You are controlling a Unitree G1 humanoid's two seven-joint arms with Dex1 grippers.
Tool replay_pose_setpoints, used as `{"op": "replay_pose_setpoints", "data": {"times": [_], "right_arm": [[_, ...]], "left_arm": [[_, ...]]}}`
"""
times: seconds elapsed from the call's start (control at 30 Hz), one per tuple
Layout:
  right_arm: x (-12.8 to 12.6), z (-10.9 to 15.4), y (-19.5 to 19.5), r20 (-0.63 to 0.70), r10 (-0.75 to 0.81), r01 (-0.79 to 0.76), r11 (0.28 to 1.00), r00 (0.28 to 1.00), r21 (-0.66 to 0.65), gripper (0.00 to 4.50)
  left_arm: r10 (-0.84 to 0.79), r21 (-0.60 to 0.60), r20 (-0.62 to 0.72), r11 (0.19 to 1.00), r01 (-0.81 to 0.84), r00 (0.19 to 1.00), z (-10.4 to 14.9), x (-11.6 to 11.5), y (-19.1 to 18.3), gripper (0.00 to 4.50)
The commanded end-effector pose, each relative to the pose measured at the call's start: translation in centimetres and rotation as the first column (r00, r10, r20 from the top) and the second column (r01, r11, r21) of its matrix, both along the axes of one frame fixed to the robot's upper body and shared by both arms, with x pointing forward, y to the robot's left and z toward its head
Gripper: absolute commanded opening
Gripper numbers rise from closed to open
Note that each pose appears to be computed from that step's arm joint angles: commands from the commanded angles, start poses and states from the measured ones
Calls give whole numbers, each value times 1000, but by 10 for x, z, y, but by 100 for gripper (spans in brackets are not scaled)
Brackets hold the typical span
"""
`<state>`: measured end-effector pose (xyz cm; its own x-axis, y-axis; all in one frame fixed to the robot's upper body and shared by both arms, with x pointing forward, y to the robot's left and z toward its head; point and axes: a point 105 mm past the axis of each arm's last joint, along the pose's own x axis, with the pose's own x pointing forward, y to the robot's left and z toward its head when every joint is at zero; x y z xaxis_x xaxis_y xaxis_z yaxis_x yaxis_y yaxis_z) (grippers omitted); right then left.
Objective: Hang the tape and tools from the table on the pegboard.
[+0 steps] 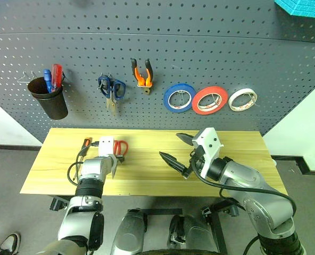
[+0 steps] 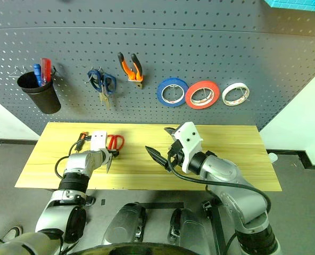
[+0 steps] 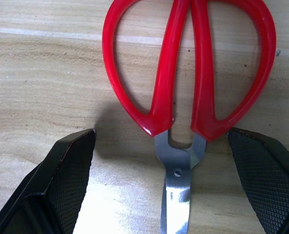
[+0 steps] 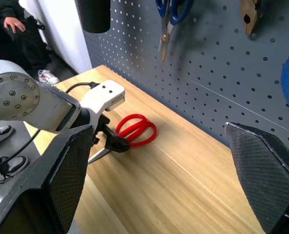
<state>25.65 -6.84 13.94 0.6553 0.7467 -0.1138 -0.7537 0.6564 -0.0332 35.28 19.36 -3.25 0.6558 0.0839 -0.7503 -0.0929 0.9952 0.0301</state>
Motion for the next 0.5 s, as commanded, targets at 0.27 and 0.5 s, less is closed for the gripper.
{"op": "replay_pose_setpoints", "data": {"times": [0.27,0.5], "right_arm": [[0,14,1,61,-2,1,1000,998,15,450],[0,14,3,64,-3,2,1000,998,14,450]], "left_arm": [[-16,9,-60,1000,17,998,-10,-10,0,324],[-31,-4,-83,1000,31,996,-11,-14,-3,105]]}}
